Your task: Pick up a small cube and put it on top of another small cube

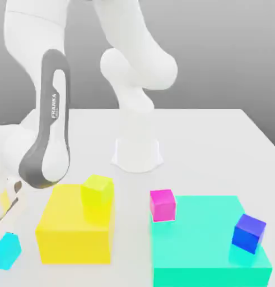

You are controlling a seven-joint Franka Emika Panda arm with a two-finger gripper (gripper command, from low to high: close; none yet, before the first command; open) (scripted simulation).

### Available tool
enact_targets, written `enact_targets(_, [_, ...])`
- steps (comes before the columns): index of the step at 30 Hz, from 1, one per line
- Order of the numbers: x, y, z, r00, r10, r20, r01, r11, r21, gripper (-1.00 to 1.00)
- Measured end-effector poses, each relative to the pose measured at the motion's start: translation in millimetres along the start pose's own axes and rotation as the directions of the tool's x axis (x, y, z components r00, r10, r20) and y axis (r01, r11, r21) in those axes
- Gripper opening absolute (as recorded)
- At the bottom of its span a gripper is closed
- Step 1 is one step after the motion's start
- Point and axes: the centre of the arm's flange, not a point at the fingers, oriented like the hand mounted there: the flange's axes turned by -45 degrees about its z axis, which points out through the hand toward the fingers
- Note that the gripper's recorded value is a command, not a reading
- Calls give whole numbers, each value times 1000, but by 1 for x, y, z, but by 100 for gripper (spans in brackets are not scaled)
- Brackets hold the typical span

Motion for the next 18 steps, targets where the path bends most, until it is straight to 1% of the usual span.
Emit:
enact_targets(2, [-1, 0, -26, 1000, -2, 0, 2, 1000, -1, -100])
enact_targets(4, [-31, -16, -44, 995, -104, 5, 104, 995, 12, -100])
enact_targets(7, [-112, -42, -72, 959, -283, 11, 282, 959, 30, -100])
enact_targets(11, [-214, -51, -102, 876, -481, 13, 480, 876, 45, -100])
enact_targets(15, [-314, -35, -128, 764, -645, 12, 643, 764, 50, -100])
enact_targets(18, [-413, 4, -147, 626, -779, 8, 778, 626, 44, -100])
